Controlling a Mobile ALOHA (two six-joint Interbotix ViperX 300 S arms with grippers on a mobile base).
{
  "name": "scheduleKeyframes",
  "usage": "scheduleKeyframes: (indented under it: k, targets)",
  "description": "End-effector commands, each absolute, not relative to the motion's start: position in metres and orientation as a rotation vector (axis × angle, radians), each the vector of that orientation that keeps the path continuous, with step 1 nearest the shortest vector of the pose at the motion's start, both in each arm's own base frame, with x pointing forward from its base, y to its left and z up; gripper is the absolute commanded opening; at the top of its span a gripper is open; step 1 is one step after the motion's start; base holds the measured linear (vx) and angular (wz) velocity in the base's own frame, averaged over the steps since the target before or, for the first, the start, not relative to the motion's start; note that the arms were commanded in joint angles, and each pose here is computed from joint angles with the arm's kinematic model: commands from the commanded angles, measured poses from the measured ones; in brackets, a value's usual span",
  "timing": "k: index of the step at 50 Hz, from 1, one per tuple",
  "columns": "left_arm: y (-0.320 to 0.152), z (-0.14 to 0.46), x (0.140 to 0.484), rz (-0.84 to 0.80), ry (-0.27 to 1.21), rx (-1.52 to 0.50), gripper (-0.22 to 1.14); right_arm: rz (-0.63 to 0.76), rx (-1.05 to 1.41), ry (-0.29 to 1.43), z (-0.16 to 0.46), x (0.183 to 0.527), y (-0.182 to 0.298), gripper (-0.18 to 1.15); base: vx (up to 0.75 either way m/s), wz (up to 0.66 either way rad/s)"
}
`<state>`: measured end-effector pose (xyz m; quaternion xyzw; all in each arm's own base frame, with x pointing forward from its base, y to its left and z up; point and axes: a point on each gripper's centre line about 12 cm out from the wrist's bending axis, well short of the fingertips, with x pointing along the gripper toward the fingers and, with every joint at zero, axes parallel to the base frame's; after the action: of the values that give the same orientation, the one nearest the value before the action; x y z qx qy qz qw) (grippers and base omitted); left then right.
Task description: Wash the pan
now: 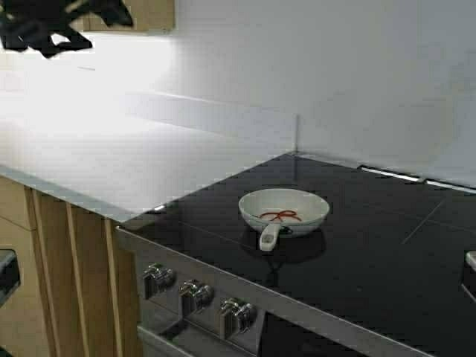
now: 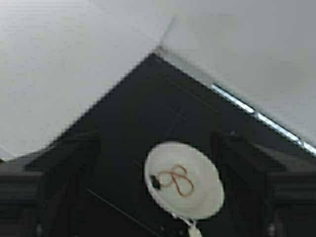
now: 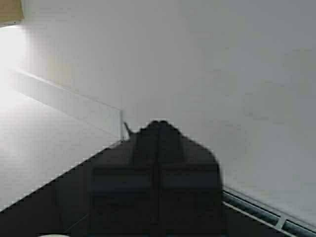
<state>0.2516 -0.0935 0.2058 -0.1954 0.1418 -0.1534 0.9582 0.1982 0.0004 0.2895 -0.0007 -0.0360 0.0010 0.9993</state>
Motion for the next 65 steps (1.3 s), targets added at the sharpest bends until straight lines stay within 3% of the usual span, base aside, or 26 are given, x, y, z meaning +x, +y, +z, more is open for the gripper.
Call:
scheduleKeyframes:
  k: [1,21,36,65]
  targets:
    - [-0.109,0.179,0.263,-0.357,0.325,-0.42,0.99,0.003,-0.003,-0.078,0.292,0.2,0.001,0.08,0.0,0.0]
    - [-0.157,0.062,0.297,-0.533,0.541,-0.726,0.99,0.004,-0.007,-0.068,0.289,0.2,0.001,0.08,0.0,0.0]
    - [-0.193,-0.012,0.321,-0.568,0.665,-0.903,0.99,0.004,-0.009,-0.068,0.288,0.199,0.001,0.08,0.0,0.0]
    - [-0.254,-0.059,0.346,-0.651,0.744,-1.071,0.99,0.006,-0.012,-0.064,0.287,0.2,0.001,0.08,0.0,0.0]
